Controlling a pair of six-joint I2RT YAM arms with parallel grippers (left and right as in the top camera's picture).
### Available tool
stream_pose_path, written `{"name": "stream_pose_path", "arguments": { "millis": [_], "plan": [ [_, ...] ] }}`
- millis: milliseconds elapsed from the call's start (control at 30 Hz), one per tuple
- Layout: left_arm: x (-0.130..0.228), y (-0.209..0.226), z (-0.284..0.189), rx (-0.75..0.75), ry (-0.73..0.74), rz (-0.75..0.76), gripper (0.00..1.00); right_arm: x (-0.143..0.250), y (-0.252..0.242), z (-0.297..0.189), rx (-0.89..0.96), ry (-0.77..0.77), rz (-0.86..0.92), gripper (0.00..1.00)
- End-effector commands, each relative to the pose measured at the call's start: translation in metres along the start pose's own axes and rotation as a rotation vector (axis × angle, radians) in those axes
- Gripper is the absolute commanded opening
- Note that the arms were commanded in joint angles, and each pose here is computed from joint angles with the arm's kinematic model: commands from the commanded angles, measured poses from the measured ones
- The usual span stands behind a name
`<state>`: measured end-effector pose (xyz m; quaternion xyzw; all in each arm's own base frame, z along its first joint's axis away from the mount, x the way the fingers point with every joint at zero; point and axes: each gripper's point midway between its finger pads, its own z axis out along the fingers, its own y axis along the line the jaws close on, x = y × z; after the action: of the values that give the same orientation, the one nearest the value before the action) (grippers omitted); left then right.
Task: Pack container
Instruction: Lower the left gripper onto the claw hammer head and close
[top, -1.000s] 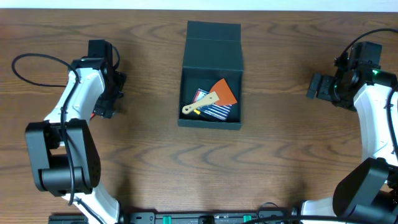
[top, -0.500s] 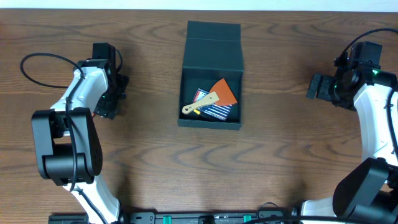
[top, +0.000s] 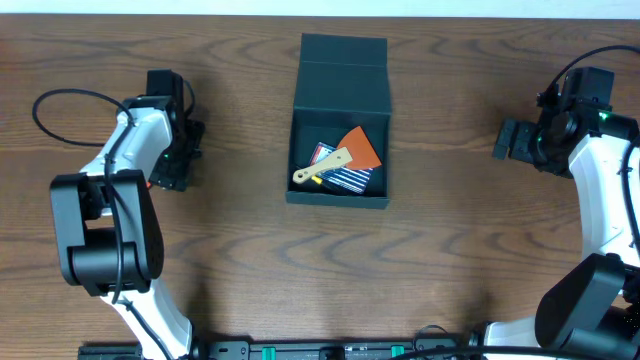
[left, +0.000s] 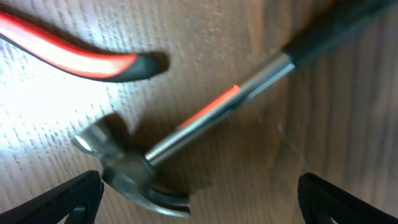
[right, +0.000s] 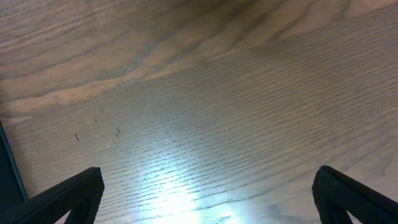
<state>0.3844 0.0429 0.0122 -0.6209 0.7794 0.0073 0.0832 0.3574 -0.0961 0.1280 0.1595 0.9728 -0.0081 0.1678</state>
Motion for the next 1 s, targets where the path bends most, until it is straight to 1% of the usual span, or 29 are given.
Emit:
{"name": "stream_pose_path", "arguments": {
  "millis": [0,133,400,633,867,967],
  "plan": [
    [0.0,0.015,0.012,-0.046,0.016,-0.025,0.98,0.004,0.002,0.004,-0.007,0.016,-0.017,0.99],
    [0.005,0.024,0.019,-0.059,0.049,-0.046,0.99,0.005,0.002,0.004,-0.007,0.022,-0.017,0.99],
    [0.009,0.037,0.032,-0.073,0.054,-0.049,0.99,0.008,0.002,0.004,-0.007,0.034,-0.016,0.99],
    [0.009,0.036,0.033,-0.067,0.054,-0.049,1.0,0.011,0.002,0.004,-0.006,0.047,-0.016,0.99],
    [0.011,0.036,0.033,-0.065,0.062,-0.049,0.79,0.011,0.002,0.004,-0.006,0.048,-0.016,0.99],
    [0.011,0.036,0.033,-0.065,0.062,-0.049,0.75,0.011,0.002,0.004,-0.006,0.048,-0.016,0.99]
  ]
}}
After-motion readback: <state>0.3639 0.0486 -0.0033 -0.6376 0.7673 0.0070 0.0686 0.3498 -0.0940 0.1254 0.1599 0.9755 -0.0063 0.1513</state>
